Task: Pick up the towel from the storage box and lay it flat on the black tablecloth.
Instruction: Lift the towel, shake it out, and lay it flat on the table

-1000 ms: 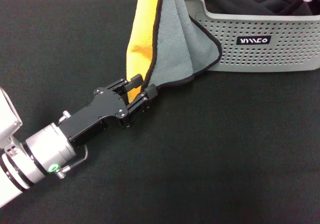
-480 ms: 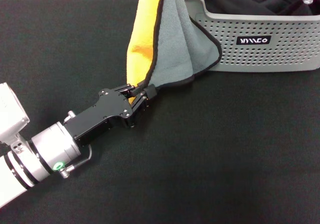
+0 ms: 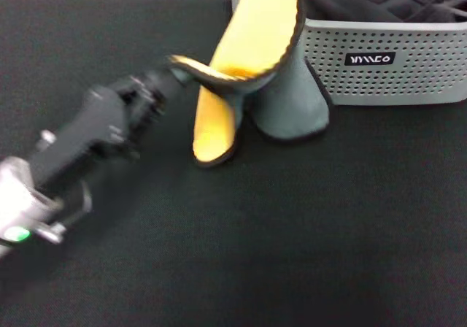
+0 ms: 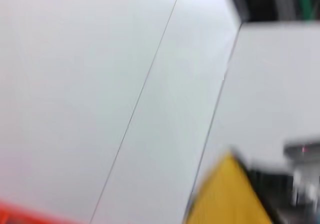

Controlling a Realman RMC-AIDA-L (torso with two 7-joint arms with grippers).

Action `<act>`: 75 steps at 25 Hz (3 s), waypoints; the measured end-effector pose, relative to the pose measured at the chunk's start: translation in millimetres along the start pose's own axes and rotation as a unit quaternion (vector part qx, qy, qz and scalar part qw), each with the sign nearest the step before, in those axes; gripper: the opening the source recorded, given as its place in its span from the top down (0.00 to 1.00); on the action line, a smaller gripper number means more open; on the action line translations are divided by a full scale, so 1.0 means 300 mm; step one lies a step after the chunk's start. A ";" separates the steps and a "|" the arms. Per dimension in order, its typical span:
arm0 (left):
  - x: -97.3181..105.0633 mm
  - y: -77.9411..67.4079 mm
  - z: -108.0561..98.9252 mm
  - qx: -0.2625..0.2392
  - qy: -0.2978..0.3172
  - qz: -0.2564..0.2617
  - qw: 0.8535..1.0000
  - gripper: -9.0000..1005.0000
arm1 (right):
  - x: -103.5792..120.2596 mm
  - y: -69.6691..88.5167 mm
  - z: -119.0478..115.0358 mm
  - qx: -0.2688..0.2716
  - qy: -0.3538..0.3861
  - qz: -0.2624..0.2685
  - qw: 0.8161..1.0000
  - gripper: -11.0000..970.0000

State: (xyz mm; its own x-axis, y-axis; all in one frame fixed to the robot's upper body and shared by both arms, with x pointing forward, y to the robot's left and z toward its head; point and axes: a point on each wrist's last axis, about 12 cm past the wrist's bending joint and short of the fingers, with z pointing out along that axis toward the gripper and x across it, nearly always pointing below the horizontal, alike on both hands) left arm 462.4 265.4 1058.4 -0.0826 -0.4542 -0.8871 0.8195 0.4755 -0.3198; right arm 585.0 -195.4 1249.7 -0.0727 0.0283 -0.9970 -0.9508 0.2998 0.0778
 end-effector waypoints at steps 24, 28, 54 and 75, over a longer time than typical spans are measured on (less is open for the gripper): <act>-0.250 0.004 -0.001 0.193 0.062 -0.013 0.979 0.97 | 0.127 0.328 -0.402 -0.014 0.005 0.027 1.000 0.98; -0.263 -0.044 -0.056 0.230 0.120 -0.012 0.966 0.97 | 0.162 0.442 -0.477 -0.024 -0.024 0.044 0.998 0.98; -0.230 0.263 0.050 0.000 0.327 -0.015 0.945 0.97 | 0.513 0.022 -0.289 0.082 0.037 0.136 0.987 0.98; -0.178 0.310 0.138 -0.048 0.378 0.005 0.925 0.97 | 0.581 -0.047 -0.226 0.149 0.109 0.143 0.972 0.98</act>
State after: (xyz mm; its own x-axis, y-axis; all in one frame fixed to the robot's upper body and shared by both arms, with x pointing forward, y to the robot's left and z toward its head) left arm 566.6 302.7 1089.8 -0.4776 0.1893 -0.8579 0.7716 0.5573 -0.3066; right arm 565.3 -259.2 1074.6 -0.4143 -0.0414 -0.9092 -0.7550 0.5736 0.3179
